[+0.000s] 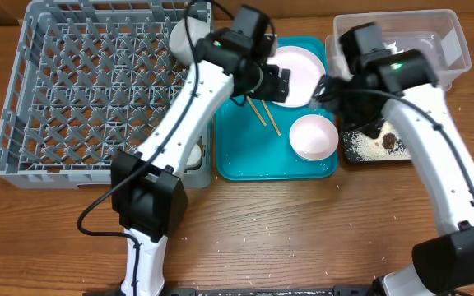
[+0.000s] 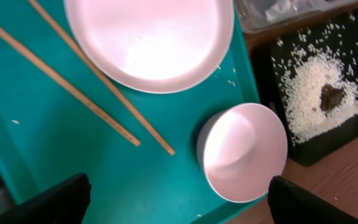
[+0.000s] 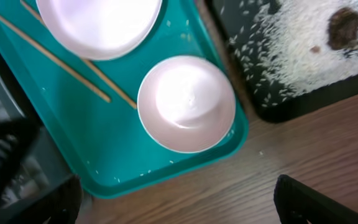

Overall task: Sort waste into correct bins and load items into the dishwasher
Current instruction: 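Move the left gripper back to the pink bowl on the teal tray, then grasp the pink bowl with the left gripper and lift it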

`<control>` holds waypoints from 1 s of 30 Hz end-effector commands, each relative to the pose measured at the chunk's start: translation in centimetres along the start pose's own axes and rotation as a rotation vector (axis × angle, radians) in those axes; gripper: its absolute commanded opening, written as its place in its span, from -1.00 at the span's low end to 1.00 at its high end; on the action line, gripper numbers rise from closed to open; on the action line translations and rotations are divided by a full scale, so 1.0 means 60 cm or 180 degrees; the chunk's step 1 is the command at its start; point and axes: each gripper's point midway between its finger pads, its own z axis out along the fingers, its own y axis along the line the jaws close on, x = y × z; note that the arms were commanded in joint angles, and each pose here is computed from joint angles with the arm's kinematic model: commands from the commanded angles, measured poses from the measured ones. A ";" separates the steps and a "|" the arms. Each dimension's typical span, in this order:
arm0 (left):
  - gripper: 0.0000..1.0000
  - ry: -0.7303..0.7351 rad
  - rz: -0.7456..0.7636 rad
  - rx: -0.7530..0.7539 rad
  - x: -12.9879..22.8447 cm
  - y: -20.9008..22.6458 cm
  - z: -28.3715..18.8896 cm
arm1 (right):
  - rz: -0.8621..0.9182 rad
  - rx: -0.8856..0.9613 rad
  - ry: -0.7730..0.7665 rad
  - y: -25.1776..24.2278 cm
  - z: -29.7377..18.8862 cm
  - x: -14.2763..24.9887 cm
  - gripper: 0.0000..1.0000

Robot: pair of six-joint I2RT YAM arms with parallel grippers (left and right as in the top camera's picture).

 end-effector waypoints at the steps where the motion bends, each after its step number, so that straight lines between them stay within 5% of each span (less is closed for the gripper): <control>1: 0.81 0.0133 -0.0003 0.0019 0.022 -0.008 0.029 | 0.0358 -0.0278 -0.0534 -0.046 -0.119 -0.052 1.00; 8: 0.77 0.0283 0.0204 -0.0159 0.068 -0.034 0.070 | 0.1151 -0.0246 -0.1120 -0.196 -0.236 -0.074 1.00; 23: 0.49 0.0509 0.0630 -0.0647 0.122 -0.026 0.206 | 0.1246 -0.0189 -0.1100 -0.214 -0.237 -0.071 1.00; 30: -0.30 0.0478 0.0575 -0.0653 0.113 -0.011 0.214 | 0.1246 -0.0188 -0.1100 -0.214 -0.237 -0.071 1.00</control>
